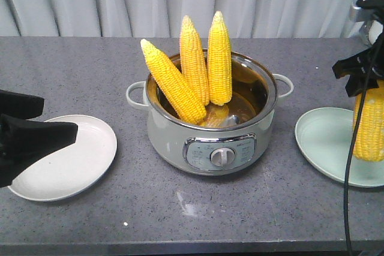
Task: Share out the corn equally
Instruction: 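Lift the corn cob out and lower it onto the pale green plate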
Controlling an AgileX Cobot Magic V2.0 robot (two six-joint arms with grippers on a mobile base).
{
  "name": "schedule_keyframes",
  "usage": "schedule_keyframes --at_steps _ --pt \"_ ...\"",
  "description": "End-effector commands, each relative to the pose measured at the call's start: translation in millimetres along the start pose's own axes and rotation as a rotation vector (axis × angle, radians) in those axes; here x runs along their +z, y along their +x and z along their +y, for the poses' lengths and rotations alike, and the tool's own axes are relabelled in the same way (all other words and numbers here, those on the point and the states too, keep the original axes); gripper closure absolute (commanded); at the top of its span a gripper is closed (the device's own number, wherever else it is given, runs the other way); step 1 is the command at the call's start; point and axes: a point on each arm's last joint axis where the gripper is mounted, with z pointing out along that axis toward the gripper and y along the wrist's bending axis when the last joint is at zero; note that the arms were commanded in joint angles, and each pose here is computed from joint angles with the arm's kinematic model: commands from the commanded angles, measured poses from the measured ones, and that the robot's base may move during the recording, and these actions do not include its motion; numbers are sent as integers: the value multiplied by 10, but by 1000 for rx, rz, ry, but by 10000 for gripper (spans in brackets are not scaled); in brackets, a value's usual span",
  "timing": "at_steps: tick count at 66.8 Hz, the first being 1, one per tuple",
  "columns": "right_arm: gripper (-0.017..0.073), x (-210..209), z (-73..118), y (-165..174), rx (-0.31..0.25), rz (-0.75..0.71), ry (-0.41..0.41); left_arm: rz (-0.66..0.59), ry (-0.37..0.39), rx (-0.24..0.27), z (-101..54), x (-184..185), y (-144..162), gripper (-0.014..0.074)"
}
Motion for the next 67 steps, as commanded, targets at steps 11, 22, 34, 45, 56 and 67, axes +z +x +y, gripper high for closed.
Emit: schedule_keyframes --at_steps 11,22,34,45,56,67 --pt "320 202 -102 -100 -18 29 57 -81 1 -5 -37 -60 -133 49" --pt "305 424 -117 -130 7 72 49 -81 1 -5 -37 -60 -133 49" --pt "207 582 -130 -159 13 86 47 -81 1 -5 -37 -60 -133 49" --pt "87 602 -142 -221 13 22 58 -84 -1 -5 -35 -60 -136 49" --pt "22 605 -147 -247 13 -6 63 -84 -2 -5 -34 -60 -137 49" --pt "19 538 -150 -246 8 -23 74 -91 -9 -6 -27 -61 -143 49"
